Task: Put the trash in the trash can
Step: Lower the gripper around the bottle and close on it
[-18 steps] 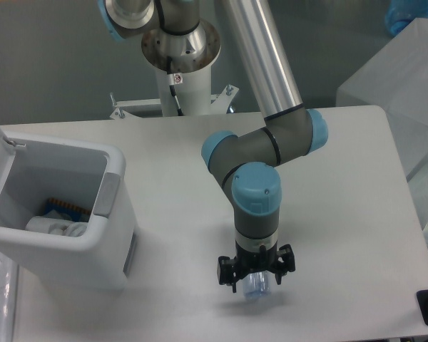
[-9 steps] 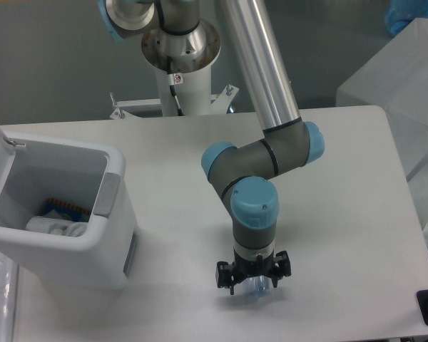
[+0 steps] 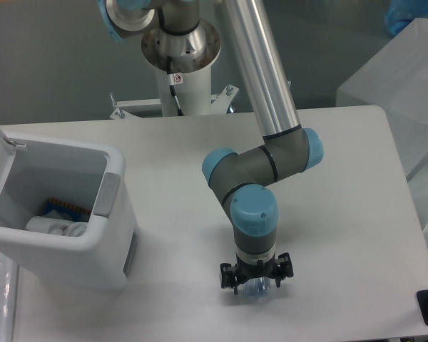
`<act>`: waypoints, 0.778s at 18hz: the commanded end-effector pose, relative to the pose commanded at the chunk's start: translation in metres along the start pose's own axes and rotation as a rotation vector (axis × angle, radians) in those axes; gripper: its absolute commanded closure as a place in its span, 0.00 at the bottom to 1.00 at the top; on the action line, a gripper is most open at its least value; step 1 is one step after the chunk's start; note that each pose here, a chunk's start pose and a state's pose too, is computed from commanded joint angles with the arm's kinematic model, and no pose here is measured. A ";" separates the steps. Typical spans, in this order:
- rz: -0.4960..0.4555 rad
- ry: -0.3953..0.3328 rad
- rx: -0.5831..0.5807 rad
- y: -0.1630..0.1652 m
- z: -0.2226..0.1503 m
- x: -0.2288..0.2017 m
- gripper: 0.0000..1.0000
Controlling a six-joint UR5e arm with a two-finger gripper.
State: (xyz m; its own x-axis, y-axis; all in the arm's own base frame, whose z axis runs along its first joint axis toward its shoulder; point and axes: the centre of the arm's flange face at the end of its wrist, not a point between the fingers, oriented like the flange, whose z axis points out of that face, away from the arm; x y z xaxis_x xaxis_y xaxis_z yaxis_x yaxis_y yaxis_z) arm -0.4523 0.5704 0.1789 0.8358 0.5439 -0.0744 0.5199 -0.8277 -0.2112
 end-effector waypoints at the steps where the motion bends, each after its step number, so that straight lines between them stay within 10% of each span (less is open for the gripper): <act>1: 0.000 -0.005 -0.003 0.001 0.001 0.000 0.02; 14: 0.006 -0.015 -0.006 -0.001 0.004 0.001 0.07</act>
State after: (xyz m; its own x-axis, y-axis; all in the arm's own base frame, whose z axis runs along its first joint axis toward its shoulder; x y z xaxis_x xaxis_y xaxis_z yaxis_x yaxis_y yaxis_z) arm -0.4527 0.5729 0.1748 0.8363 0.5409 -0.0901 0.5159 -0.8318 -0.2050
